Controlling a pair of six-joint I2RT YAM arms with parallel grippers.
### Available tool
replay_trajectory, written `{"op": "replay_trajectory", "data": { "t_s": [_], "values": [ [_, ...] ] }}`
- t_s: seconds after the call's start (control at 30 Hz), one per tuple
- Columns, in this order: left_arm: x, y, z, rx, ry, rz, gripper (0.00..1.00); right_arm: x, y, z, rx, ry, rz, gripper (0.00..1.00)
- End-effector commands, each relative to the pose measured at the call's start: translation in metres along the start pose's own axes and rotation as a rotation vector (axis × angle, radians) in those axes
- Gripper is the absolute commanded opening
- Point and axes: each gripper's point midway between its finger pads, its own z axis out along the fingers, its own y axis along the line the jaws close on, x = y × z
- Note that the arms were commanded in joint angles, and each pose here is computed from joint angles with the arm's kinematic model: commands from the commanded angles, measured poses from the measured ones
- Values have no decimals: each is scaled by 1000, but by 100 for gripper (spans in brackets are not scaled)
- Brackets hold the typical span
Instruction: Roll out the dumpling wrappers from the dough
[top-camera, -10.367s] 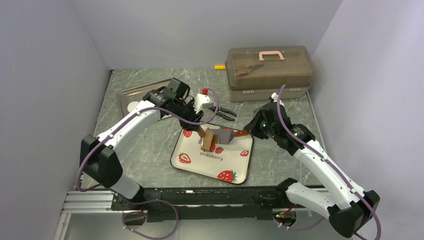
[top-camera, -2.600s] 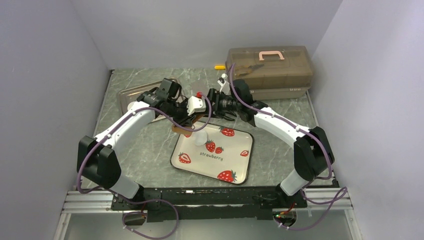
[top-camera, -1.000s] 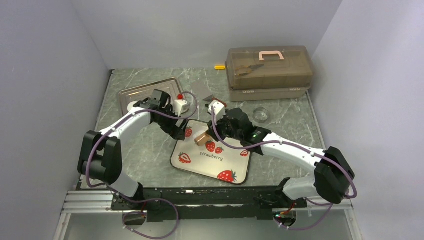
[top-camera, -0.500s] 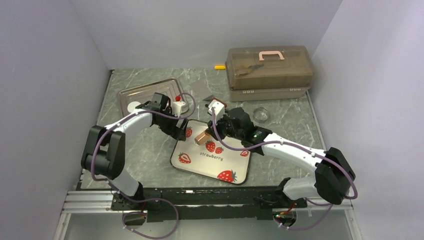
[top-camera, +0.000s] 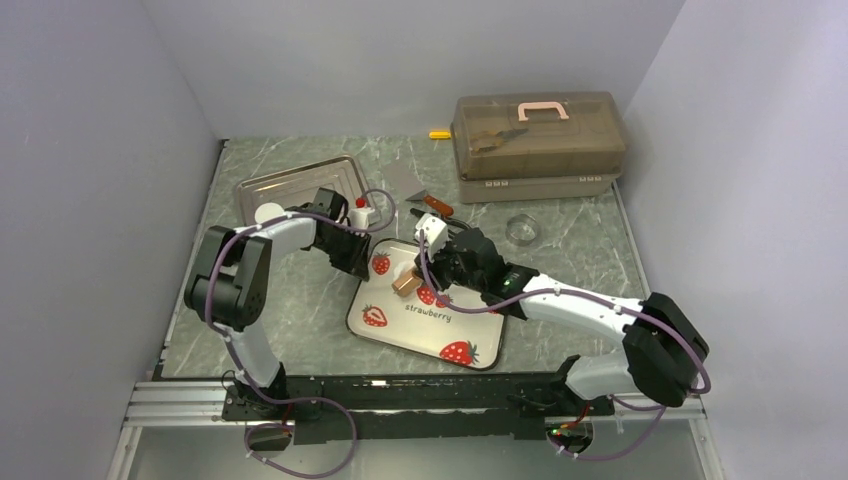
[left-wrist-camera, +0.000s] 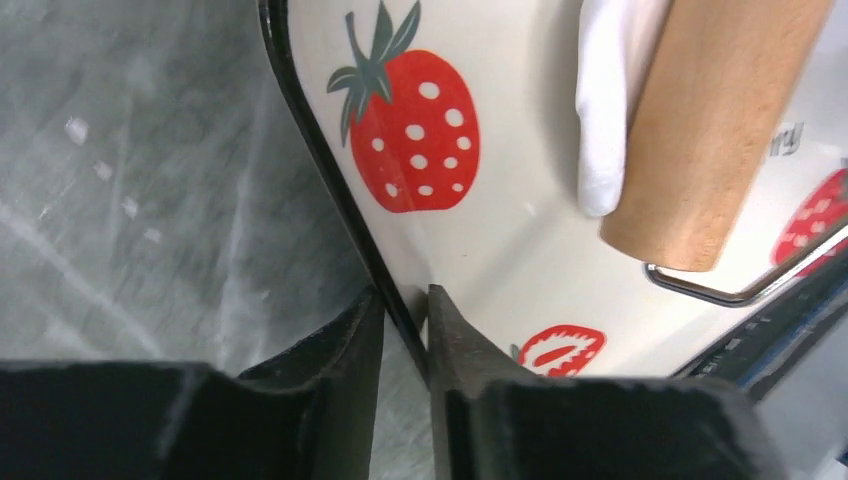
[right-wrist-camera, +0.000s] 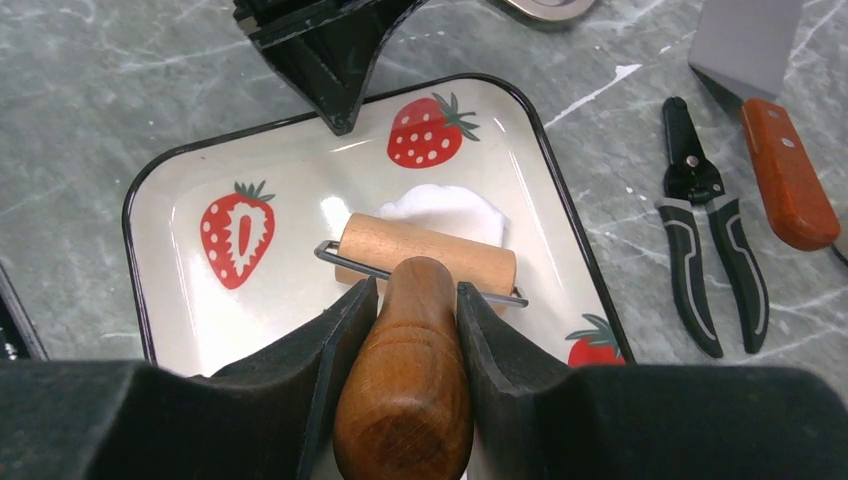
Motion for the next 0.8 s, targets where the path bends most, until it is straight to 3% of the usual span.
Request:
{"op": "replay_trajectory", "data": {
  "t_s": [0.0,0.03,0.07,0.37,0.63,0.77],
  "values": [
    [-4,-15,17,119,22,-29,12,45,2,-3,34,134,-24,0],
    [-5,-15,18,120,20,-30,2,50,5,-1,29,141,-33,0],
    [-5,-14,18,119,19,-27,0,52,5,4,31,144,-39,0],
    [-12,-14,13,106,1,9,0,66,-4,40,67,227,-65,0],
    [-15,-15,12,114,-10,14,0,73,6,-3,93,268,5,0],
    [-15,-16,13,116,-11,16,0,44,3,-10,120,180,39,0]
  ]
}}
